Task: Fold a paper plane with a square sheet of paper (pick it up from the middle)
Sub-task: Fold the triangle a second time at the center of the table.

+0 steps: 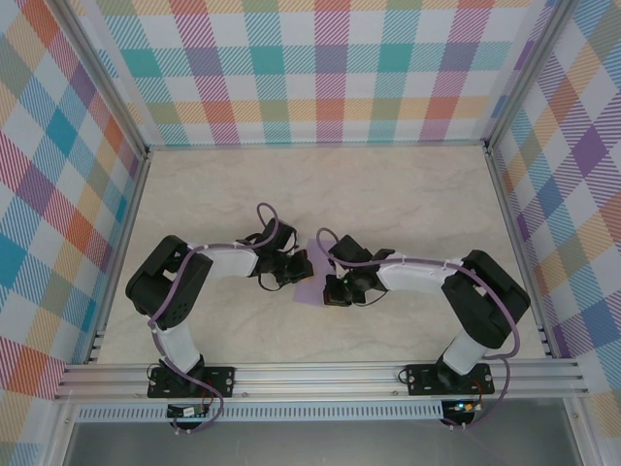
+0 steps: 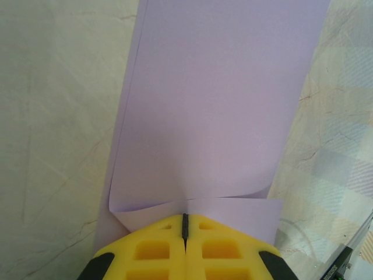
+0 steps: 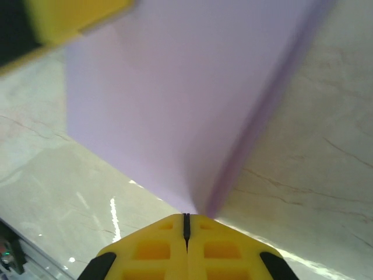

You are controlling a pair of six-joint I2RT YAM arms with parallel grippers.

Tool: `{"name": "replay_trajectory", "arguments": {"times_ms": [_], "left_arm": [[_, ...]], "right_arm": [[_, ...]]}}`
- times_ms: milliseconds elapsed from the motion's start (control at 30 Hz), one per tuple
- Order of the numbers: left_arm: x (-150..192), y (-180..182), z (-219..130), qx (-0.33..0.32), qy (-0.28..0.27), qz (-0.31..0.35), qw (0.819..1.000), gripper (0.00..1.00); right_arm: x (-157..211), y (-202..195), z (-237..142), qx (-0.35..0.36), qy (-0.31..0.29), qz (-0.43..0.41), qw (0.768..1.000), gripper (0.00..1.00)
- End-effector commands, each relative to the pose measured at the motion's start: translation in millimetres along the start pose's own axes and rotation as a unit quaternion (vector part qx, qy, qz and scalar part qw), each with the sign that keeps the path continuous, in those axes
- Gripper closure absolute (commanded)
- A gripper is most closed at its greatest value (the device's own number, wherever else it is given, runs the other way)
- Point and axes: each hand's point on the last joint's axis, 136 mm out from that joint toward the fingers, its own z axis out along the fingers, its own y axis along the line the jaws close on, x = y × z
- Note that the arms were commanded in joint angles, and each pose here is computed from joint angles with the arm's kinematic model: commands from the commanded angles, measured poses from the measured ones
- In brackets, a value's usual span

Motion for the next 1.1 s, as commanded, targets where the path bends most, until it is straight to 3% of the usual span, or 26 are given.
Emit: {"name": "replay_trajectory", "arguments": {"times_ms": [0, 367, 1067], "left_arm": [[32.7, 75.3, 16.4, -0.125, 0.036, -0.046, 0.990, 1.00], [34.0, 76.8, 14.5, -0.129, 0.036, -0.048, 0.990, 1.00], [38.0, 87.6, 16.1, -0.143, 0.035, -0.057, 0.987, 1.00]], "right_arm": [[-20.7, 21.4, -6.4, -0.012, -0.022, -0.025, 0.999, 1.00], [-44.4, 18.9, 22.9, 0.005, -0.020, -0.015, 1.000, 1.00], [49.0, -32.6, 3.4, -0.004, 0.057, 0.037, 0.998, 1.00]]}}
